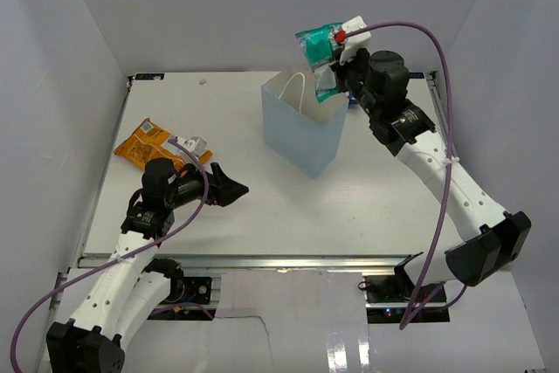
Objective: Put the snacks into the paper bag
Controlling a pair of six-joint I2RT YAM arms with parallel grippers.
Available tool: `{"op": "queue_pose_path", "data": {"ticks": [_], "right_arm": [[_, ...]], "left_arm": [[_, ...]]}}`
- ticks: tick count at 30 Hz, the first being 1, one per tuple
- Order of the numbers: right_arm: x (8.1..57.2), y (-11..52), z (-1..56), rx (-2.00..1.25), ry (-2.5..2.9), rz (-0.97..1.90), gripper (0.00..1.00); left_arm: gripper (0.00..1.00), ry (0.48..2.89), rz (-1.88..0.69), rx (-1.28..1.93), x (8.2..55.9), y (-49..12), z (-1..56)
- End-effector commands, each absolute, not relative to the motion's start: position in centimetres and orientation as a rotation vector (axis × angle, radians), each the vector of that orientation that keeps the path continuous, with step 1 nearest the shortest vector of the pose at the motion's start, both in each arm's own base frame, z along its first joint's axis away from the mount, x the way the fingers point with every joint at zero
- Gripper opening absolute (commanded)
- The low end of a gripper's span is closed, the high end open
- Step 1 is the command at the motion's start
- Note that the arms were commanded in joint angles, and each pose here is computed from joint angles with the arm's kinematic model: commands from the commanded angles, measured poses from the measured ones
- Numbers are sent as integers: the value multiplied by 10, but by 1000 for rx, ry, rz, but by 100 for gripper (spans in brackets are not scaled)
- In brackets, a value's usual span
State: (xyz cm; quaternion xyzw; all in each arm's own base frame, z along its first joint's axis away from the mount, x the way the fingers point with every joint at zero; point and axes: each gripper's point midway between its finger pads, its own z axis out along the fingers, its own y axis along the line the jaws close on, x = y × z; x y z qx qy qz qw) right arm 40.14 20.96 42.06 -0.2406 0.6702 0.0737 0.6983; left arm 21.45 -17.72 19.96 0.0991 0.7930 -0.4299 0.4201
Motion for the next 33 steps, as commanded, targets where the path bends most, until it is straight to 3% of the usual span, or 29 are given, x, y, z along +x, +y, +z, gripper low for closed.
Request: {"op": "queue_pose_path", "data": {"ticks": [1, 13, 16, 23, 33], "right_arm": [[415, 204, 451, -433, 1367, 76, 8], [407, 235, 405, -551, 1395, 54, 10], [405, 241, 390, -588, 1409, 52, 20], [397, 244, 388, -627, 1415, 86, 59], [366, 156, 434, -497, 1424, 122, 58]], "left_arm": [[98, 1961, -1064, 261, 216, -176, 207], [98, 1946, -1071, 274, 214, -176, 210], [98, 1942, -1069, 274, 214, -176, 211], [98, 1935, -1075, 270, 213, -176, 212], [98, 1930, -1082, 261, 213, -177, 212]]}}
